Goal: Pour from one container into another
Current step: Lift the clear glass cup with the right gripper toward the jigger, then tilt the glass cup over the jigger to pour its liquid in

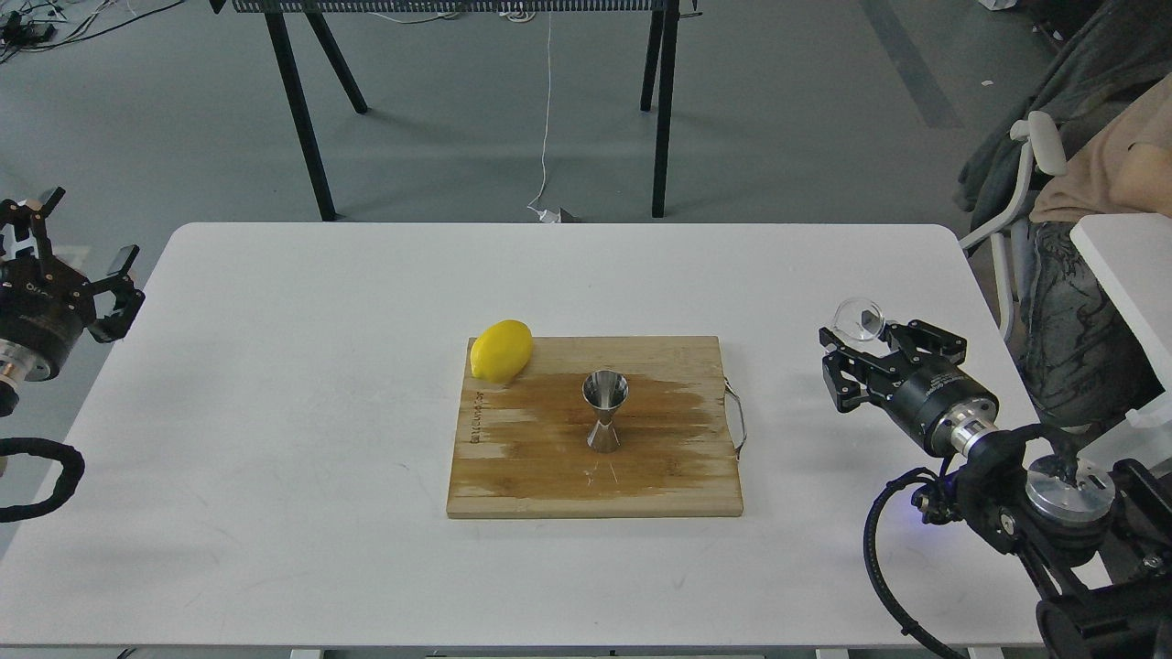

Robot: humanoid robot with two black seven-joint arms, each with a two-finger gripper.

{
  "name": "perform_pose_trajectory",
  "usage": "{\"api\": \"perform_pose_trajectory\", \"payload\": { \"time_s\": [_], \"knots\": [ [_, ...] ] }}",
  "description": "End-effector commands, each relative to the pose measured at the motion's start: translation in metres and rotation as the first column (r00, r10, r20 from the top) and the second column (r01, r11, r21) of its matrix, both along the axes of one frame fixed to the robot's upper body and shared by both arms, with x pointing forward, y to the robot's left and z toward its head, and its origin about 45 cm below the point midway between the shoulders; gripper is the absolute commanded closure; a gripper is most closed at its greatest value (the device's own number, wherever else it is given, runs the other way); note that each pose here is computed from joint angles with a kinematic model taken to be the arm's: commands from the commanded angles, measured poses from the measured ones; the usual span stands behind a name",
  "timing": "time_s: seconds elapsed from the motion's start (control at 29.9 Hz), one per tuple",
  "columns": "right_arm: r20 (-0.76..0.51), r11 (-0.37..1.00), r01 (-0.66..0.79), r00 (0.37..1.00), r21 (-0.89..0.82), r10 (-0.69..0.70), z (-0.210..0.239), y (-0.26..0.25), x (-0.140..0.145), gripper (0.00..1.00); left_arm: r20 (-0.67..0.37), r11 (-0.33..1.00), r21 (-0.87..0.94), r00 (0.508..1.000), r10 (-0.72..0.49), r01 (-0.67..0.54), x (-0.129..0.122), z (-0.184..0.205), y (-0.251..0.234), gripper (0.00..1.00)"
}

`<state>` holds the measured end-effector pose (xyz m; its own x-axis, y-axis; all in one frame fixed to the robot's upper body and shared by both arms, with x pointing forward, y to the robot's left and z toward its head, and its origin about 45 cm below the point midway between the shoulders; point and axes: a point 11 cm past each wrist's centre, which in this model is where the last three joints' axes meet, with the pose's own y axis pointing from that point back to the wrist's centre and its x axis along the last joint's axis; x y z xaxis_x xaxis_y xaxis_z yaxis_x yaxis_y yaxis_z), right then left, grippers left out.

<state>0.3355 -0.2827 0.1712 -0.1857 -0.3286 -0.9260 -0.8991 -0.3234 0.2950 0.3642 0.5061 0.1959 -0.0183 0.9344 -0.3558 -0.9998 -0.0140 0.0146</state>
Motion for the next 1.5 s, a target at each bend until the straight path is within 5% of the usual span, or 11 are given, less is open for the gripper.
{"api": "perform_pose_trajectory", "payload": {
  "time_s": [0.0,0.53,1.47],
  "knots": [
    [0.106,0.984,-0.111,0.986,-0.141,0.127,0.026,0.033,0.006,0.62,0.005,1.0,0.0,1.0,0.001,-0.001,0.001,0.002,0.001,0.14],
    [0.151,0.711,-0.359,0.825,-0.605,0.545,0.021,0.141,-0.003,0.63,0.004,1.0,-0.003,1.0,0.001,-0.001,0.001,0.001,0.0,0.14],
    [0.101,0.415,-0.311,0.684,-0.855,0.722,0.015,0.176,-0.008,0.64,0.011,1.0,-0.019,1.0,-0.008,0.008,0.005,0.0,-0.008,0.14]
  ]
}}
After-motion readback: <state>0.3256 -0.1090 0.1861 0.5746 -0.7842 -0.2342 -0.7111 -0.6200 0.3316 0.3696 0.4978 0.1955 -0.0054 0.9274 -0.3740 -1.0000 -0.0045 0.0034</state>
